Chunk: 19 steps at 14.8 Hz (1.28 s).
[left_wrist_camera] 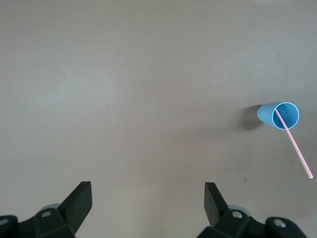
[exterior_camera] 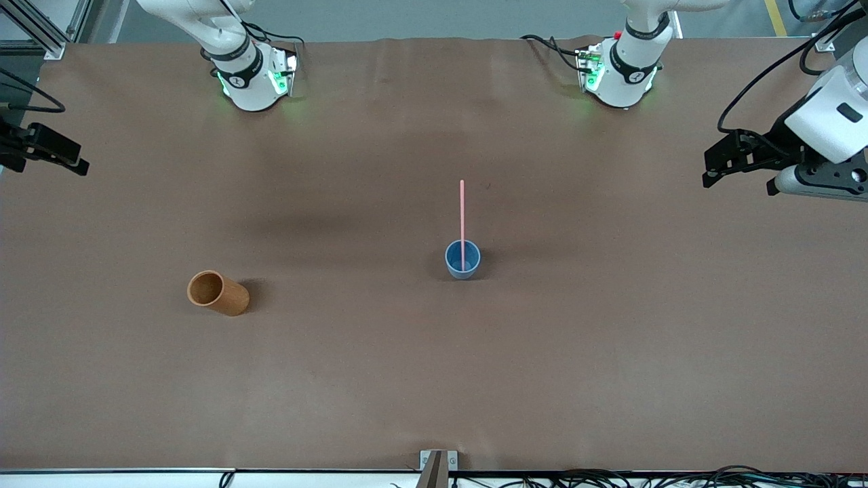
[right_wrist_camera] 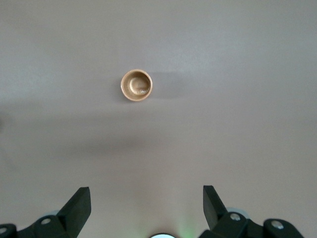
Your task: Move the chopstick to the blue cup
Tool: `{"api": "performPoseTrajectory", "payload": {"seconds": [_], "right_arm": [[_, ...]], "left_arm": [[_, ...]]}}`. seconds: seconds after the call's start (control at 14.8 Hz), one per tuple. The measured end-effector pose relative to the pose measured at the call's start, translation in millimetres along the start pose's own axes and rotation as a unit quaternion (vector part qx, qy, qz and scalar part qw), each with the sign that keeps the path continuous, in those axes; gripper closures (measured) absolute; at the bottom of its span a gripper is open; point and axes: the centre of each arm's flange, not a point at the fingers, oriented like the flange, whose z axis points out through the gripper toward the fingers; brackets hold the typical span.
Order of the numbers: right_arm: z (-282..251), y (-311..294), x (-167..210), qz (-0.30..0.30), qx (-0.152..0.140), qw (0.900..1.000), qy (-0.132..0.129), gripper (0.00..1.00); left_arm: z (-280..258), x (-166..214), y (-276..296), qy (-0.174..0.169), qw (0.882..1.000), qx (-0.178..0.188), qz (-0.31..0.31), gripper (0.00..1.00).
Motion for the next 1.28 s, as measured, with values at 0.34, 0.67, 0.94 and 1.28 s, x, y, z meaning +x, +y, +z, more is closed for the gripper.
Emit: {"api": "performPoseTrajectory", "payload": {"seconds": [0.34,0.67,0.94,1.28], "right_arm": [[6,4,-14,0.002,0.004,1.000,0.020,0.00],[2,14,-15,0.010,0.005,0.999,0.035,0.00],[-1,15,-13,-0.010,0.004,0.999,0.042,0.00],[-1,12,-12,-0.022,0.003,0.999,0.042,0.00]], "left_arm": [[0,0,0,0.000,1.000,0.000,0.000,0.00],[0,0,0,0.000,1.000,0.000,0.000,0.00],[0,0,0,0.000,1.000,0.000,0.000,0.00],[0,0,0,0.000,1.000,0.000,0.000,0.00]]}}
